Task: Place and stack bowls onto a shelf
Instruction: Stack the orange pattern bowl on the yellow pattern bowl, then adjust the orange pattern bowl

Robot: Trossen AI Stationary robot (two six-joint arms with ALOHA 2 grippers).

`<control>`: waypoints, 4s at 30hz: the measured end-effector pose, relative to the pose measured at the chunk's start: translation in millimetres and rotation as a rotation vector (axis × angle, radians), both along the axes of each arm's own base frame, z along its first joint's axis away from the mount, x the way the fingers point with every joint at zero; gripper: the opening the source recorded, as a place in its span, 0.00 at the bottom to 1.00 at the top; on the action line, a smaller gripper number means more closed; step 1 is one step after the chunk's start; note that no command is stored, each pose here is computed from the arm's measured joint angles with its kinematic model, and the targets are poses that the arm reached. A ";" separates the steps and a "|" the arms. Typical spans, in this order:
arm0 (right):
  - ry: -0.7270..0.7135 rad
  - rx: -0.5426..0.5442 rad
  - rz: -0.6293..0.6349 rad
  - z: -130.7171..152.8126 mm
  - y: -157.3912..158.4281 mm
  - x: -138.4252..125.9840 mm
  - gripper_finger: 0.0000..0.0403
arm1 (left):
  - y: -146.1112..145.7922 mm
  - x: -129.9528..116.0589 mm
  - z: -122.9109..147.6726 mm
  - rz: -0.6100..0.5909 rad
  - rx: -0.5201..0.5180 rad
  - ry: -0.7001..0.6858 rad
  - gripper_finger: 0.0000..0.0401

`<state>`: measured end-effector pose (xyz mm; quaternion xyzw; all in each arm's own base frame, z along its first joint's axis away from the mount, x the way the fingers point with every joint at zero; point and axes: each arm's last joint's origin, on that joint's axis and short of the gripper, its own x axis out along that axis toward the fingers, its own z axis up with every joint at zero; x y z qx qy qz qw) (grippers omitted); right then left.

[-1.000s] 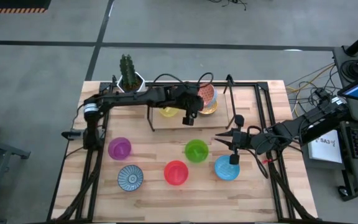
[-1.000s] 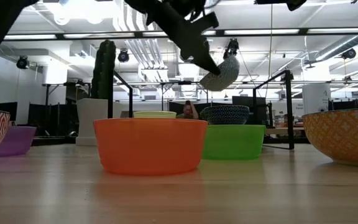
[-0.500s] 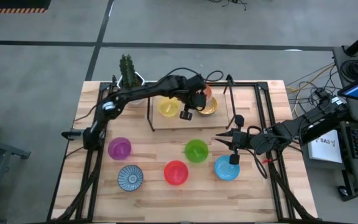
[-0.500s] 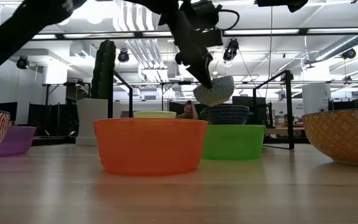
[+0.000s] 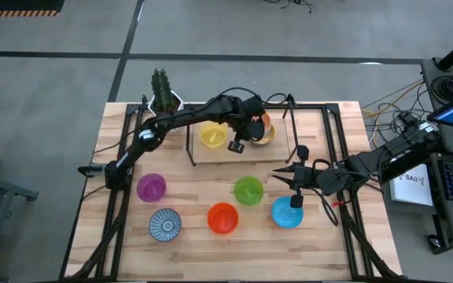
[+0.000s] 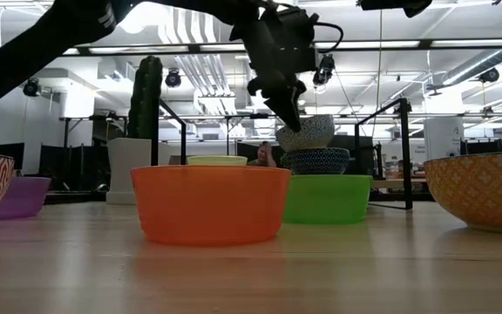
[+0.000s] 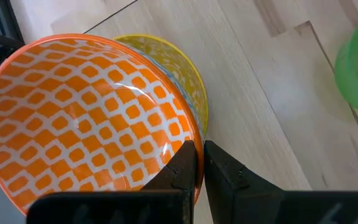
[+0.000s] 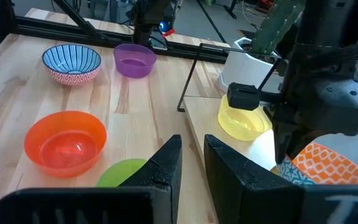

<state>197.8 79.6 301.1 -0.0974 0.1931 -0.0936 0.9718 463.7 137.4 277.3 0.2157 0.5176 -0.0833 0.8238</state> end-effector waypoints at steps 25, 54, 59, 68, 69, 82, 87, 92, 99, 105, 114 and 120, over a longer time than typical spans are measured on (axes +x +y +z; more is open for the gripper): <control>-0.002 -0.001 0.000 0.1 0.1 0.1 0.15 | 0.8 8.5 -10.3 0.007 -0.018 -0.056 0.03; -0.001 -0.001 0.000 0.0 0.1 0.2 0.15 | 0.8 8.0 -3.5 0.008 -0.010 -0.066 0.19; -0.011 0.004 -0.008 0.8 -0.1 0.6 0.15 | -1.8 -2.1 22.3 0.044 -0.017 -0.076 0.21; -0.115 0.142 -0.179 10.4 -24.8 14.3 0.08 | -13.1 -41.3 75.1 0.179 -0.182 -0.111 0.20; -0.114 0.153 -0.209 8.6 -29.6 17.4 0.06 | -16.7 -46.8 82.5 0.192 -0.212 -0.119 0.20; -0.063 0.308 -0.482 -16.9 -85.3 56.9 0.02 | -65.5 -122.3 113.5 0.028 -0.604 -0.216 0.20; -0.002 0.417 -0.564 -31.6 -96.4 71.3 0.02 | -89.2 -157.2 95.5 0.053 -0.567 -0.410 0.20; 0.024 0.529 -0.657 -33.9 -99.6 81.4 0.02 | -105.0 -191.9 81.4 0.040 -0.502 -0.624 0.20; 0.156 0.633 -0.813 -2.1 -113.7 82.4 0.02 | -110.7 -232.8 68.5 0.020 -0.468 -0.770 0.20; 0.338 0.629 -0.966 11.5 -132.1 88.7 0.02 | -114.1 -258.9 50.5 0.038 -0.453 -0.788 0.20; 0.457 0.643 -0.976 -1.1 -148.0 114.4 0.02 | -118.4 -285.9 63.7 0.028 -0.462 -0.871 0.20; 0.480 0.635 -0.992 -9.5 -151.1 119.2 0.02 | -119.6 -293.4 62.8 0.034 -0.467 -0.862 0.20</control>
